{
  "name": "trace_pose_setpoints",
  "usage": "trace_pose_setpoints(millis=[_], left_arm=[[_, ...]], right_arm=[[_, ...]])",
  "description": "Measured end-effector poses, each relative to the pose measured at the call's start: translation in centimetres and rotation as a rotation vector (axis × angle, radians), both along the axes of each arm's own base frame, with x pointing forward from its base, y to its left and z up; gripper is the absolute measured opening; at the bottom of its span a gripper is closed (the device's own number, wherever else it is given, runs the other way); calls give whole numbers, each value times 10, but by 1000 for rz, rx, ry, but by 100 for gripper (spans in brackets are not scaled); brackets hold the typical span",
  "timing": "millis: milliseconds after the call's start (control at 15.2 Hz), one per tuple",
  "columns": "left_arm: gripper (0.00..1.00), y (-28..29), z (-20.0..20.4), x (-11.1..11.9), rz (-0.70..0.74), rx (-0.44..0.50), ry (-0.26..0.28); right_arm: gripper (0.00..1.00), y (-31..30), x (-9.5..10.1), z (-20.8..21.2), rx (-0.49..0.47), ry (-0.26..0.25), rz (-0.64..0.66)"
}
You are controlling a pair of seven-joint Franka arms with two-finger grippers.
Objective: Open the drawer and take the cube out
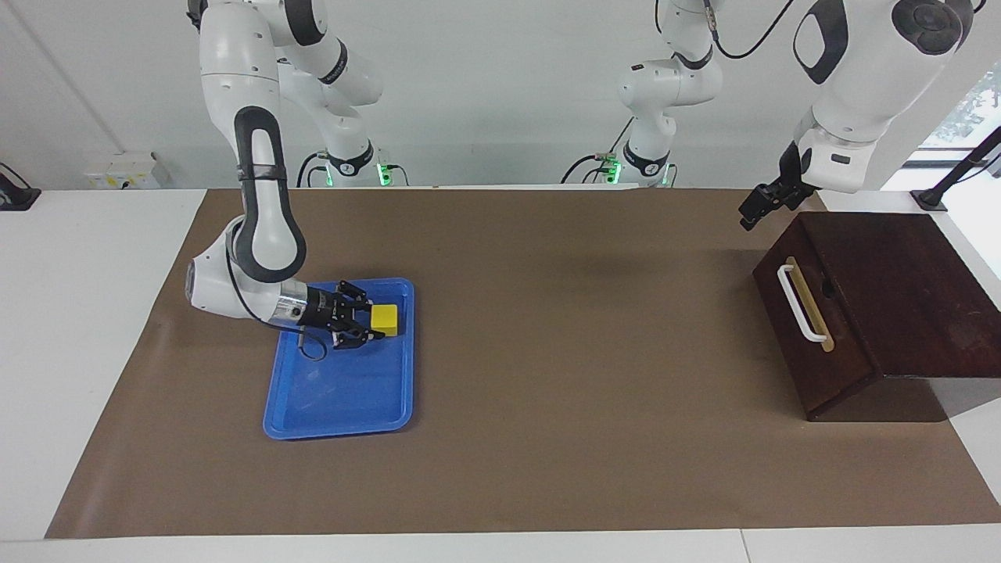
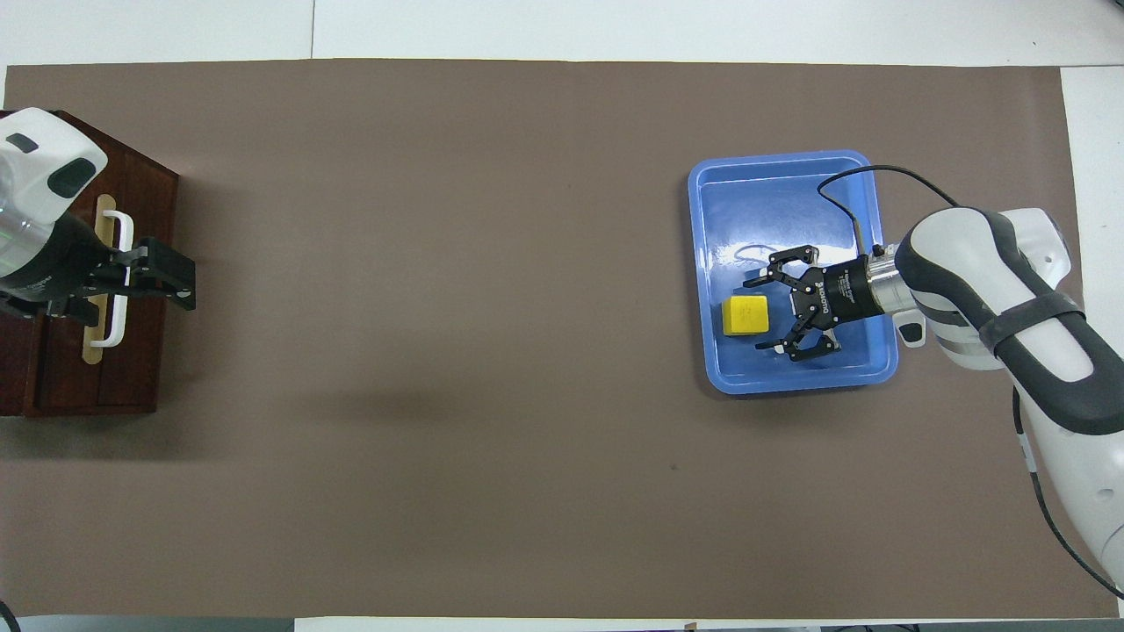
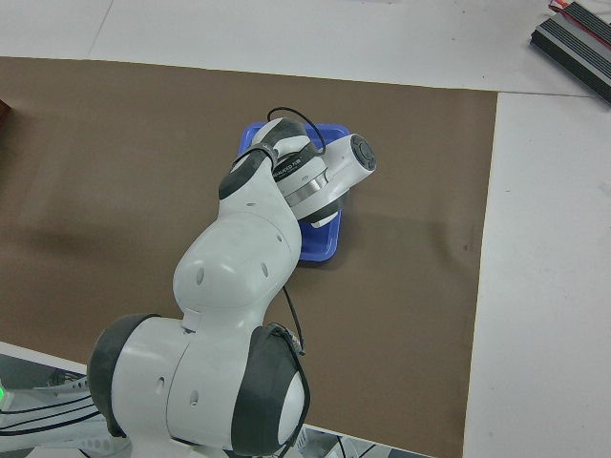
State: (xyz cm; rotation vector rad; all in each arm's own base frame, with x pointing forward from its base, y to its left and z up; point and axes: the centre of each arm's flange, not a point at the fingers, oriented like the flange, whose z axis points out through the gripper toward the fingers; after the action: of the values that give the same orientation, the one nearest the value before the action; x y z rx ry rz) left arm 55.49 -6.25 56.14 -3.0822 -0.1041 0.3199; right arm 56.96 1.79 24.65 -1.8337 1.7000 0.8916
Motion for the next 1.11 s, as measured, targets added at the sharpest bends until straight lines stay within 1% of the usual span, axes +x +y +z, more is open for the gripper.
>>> trace_pose_setpoints(millis=[66, 262, 393, 525, 721, 852, 984, 1115], left_arm=[[100, -5, 2, 1, -27, -5, 2], [100, -15, 23, -2, -59, -12, -39], [100, -10, 33, -5, -49, -16, -58], [100, -4, 38, -6, -27, -57, -66], [100, -4, 38, -7, -21, -83, -64], [100, -7, 34, -8, -30, -84, -56], [100, -9, 31, -9, -39, -84, -54], [100, -10, 31, -10, -82, -91, -54]], right_arm=[[100, 0, 0, 1, 0, -2, -1], [100, -1, 5, 10, -2, -19, -4], [100, -1, 14, 34, -7, -62, -9], [100, -1, 21, 73, -30, -133, 7], [100, -5, 21, 148, -152, -267, 108], [100, -4, 19, 194, -226, -338, 180], [100, -5, 20, 228, -284, -409, 279], [100, -7, 21, 247, -355, -481, 420]])
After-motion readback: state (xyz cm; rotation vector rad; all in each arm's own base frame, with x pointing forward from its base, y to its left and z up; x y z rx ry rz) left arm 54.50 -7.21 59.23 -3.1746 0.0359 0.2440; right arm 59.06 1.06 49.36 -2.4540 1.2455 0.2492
